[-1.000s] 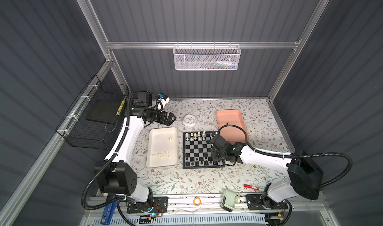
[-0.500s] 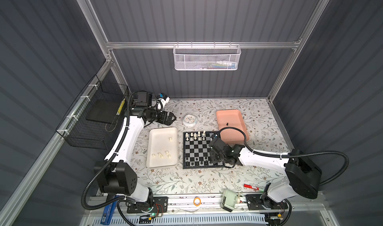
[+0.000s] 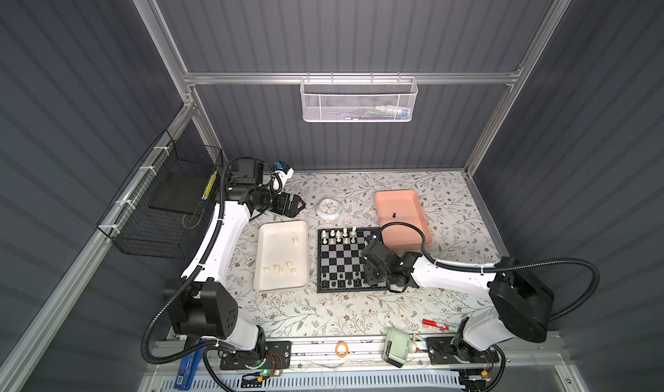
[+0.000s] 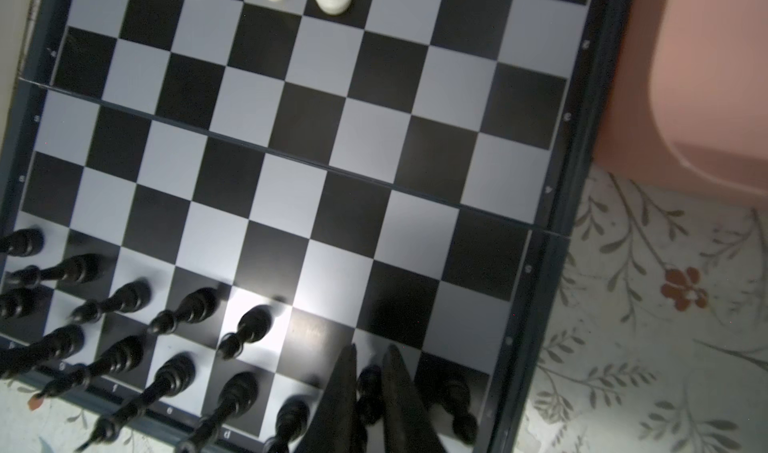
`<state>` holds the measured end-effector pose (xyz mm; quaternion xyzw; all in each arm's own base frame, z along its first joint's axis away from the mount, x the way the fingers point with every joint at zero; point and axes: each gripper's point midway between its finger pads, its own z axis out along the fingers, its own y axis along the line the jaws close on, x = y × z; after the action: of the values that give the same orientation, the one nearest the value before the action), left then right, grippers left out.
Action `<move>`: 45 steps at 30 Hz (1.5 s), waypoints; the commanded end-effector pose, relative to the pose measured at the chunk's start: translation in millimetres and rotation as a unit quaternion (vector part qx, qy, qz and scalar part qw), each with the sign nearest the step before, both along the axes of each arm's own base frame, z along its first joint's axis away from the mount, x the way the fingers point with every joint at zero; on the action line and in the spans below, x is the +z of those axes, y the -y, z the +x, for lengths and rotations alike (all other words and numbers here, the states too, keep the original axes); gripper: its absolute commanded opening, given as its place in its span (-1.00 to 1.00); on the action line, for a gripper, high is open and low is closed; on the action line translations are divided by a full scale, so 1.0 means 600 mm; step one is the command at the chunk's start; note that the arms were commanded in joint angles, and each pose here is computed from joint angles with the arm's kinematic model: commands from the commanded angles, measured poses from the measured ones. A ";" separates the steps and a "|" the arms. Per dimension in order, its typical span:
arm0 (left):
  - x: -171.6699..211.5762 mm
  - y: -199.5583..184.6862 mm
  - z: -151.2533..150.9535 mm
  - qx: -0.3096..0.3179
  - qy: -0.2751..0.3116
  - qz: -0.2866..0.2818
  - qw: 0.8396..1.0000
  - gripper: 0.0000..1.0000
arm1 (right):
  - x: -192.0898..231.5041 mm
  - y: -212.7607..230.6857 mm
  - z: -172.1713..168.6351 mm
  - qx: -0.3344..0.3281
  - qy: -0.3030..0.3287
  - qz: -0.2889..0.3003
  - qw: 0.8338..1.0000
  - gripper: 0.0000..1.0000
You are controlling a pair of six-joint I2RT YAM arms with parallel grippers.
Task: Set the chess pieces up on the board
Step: 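Lower the pawn onto the square beside the last pawn and open the right gripper, then move the empty right gripper back over the pink tray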
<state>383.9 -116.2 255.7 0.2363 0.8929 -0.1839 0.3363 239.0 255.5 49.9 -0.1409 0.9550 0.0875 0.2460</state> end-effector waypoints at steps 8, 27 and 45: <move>0.001 0.000 -0.001 0.001 0.001 -0.009 1.000 0.99 | -0.017 0.009 -0.002 -0.007 -0.002 -0.018 1.000 -0.62; 0.004 -0.001 -0.002 0.001 0.004 -0.008 1.000 0.99 | 0.031 -0.004 0.021 0.012 0.031 -0.025 0.999 -0.49; 0.015 -0.002 -0.006 -0.014 0.011 0.004 1.000 0.99 | 0.169 0.098 0.194 -0.047 0.075 -0.006 0.996 -0.50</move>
<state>385.5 -116.3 255.5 0.2420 0.8903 -0.1812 0.3406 343.0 213.4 158.4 -0.0935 0.9313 0.0746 0.3441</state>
